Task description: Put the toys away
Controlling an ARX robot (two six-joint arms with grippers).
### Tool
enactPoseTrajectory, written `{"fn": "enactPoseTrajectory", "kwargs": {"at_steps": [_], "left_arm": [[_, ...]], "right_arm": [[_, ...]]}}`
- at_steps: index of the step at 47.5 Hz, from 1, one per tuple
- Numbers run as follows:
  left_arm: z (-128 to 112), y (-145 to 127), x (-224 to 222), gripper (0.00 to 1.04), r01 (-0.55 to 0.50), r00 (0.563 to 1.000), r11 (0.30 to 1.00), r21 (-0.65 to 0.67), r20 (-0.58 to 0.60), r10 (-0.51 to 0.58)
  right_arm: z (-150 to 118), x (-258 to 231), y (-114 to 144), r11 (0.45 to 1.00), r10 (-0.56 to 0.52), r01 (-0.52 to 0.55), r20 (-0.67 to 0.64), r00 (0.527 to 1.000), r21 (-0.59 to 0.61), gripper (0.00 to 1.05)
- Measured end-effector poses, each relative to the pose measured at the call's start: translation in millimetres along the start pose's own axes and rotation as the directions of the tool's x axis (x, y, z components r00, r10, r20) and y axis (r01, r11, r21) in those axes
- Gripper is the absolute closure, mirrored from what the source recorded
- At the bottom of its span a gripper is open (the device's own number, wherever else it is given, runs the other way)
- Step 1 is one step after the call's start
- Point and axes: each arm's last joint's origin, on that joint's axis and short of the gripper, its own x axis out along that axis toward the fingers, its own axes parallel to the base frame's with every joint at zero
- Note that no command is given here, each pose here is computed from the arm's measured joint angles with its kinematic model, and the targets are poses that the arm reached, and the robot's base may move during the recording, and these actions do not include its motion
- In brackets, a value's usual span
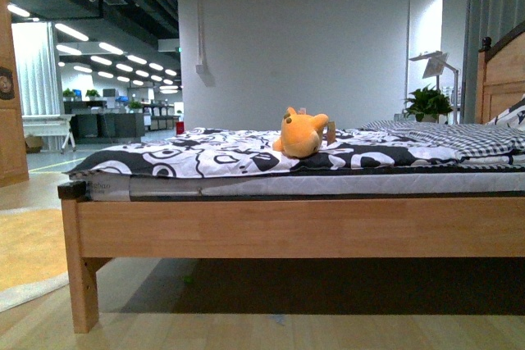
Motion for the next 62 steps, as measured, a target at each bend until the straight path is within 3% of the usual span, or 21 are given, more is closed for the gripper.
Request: {"fn": "enactPoseTrajectory", "kwargs": {"at_steps": [62], "left_arm": [[0.0, 0.0, 0.0, 0.06, 0.000, 1.000, 1.000, 0.000, 0.000, 0.000]], "right_arm": [[0.0, 0.0, 0.0, 1.000, 0.000, 0.000, 0.000, 1.000, 0.000, 0.00]]}}
